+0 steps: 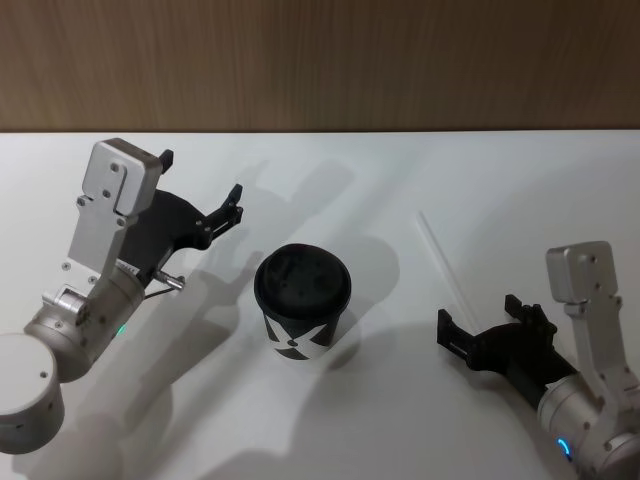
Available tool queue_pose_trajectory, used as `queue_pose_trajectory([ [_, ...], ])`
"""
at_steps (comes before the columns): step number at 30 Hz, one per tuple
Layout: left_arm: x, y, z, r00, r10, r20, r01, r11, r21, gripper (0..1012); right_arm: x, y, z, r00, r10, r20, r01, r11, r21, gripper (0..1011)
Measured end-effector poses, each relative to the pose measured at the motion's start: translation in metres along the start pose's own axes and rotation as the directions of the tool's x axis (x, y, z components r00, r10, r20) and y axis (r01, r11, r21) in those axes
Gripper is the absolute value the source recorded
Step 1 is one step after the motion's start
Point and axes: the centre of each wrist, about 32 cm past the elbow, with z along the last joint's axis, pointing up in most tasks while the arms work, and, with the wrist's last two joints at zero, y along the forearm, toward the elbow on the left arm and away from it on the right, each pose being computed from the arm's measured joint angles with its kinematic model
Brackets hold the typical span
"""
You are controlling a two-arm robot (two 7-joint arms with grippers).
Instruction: Pick up the straw with one hand, pass it to the other hand, and insert it into the cup.
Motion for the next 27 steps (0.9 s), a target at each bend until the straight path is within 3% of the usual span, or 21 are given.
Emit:
queue_pose_trajectory([
  [8, 0.0000, 0.0000, 0.0000, 1.0000, 0.000, 0.000, 0.000, 1.0000, 0.000, 1000, -0.0001, 0.0012, -0.0012, 1.000, -0.001, 0.004, 0.001, 1.000, -0.008, 998],
  [12, 0.0000, 0.0000, 0.0000, 1.0000, 0.000, 0.000, 0.000, 1.0000, 0.000, 1001, -0.0001, 0.0016, -0.0020, 1.000, -0.001, 0.007, 0.001, 1.000, -0.010, 927],
  [24, 0.0000, 0.0000, 0.0000, 1.0000, 0.000, 0.000, 0.000, 1.0000, 0.000, 1001, 0.0003, 0.0027, -0.0035, 1.000, -0.005, 0.009, 0.005, 1.000, -0.022, 590],
  [27, 0.0000, 0.0000, 0.0000, 1.0000, 0.000, 0.000, 0.000, 1.0000, 0.000, 1001, 0.0001, 0.0028, -0.0039, 1.000, -0.003, 0.008, 0.003, 1.000, -0.026, 444],
])
